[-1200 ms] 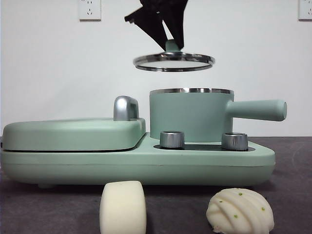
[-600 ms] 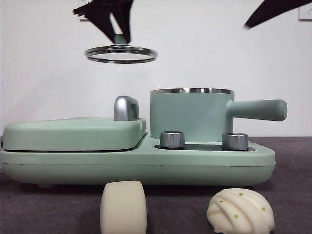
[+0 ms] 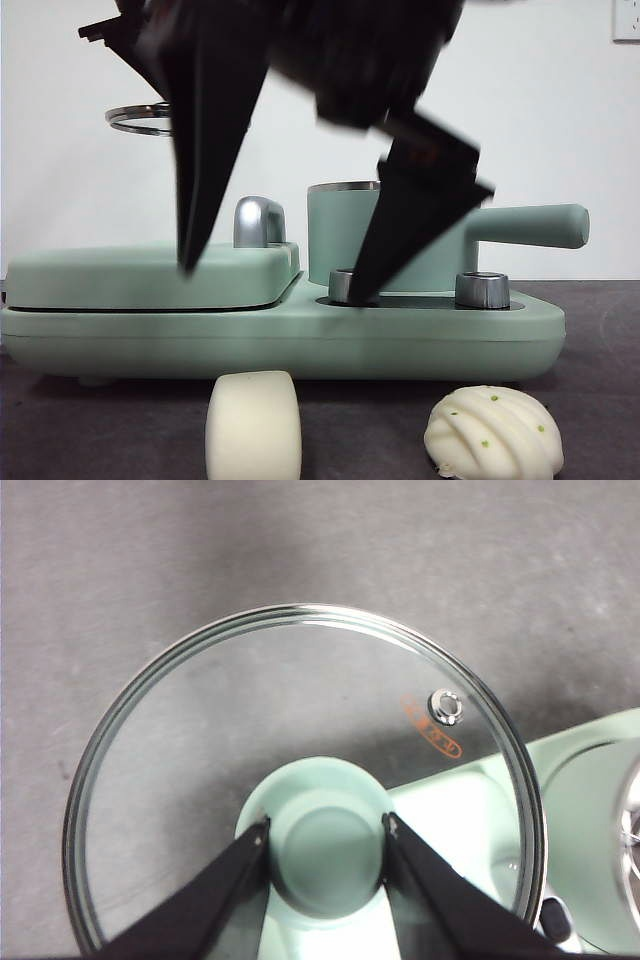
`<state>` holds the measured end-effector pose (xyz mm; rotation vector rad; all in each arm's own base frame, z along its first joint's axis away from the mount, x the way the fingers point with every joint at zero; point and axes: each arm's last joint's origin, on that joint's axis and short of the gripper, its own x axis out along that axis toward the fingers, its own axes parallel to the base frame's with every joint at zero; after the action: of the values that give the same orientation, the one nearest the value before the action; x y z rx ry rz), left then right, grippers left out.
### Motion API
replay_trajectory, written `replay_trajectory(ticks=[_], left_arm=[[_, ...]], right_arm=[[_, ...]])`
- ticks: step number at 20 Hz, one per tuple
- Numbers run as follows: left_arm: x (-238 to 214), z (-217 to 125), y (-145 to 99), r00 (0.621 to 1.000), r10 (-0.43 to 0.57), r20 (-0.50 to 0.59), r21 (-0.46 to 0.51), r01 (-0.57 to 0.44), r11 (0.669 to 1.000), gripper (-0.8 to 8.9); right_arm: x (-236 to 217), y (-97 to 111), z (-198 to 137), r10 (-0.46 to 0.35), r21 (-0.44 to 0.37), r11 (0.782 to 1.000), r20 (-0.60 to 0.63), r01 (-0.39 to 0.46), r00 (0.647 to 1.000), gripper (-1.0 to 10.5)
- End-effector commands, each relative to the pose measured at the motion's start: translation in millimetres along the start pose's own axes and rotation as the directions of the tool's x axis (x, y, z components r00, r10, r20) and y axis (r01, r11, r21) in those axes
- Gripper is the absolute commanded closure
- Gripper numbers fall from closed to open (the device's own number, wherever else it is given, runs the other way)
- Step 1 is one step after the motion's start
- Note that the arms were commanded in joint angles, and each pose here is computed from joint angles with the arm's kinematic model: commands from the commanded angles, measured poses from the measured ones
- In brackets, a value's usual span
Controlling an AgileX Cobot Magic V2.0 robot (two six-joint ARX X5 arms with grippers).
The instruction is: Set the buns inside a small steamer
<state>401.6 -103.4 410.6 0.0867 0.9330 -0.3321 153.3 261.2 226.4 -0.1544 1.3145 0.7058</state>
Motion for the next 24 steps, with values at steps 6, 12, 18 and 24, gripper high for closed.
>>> replay_trajectory(ticks=[6,12,18,24], left_arm=[[-12,4,11,0.998,0.018,0.055,-0.028,-0.017,0.999,6.95],[-12,4,13,0.998,0.022,0.055,-0.036,-0.02,0.999,6.95],[-12,4,13,0.998,0.022,0.055,-0.038,-0.02,0.999,6.95],[-12,4,14,0.998,0.022,0.055,-0.038,-0.02,0.999,6.95]], right_arm=[[49,4,10,-0.029,-0.01,1.0,-0.056,0.029,0.998,5.8],[51,4,12,-0.023,-0.023,0.999,-0.04,0.022,0.999,7.8],[15,14,36,0.001,-0.03,1.0,-0.063,-0.003,0.998,7.8],[-83,-2,88,-0.024,-0.034,0.999,0.026,0.025,0.999,7.8]])
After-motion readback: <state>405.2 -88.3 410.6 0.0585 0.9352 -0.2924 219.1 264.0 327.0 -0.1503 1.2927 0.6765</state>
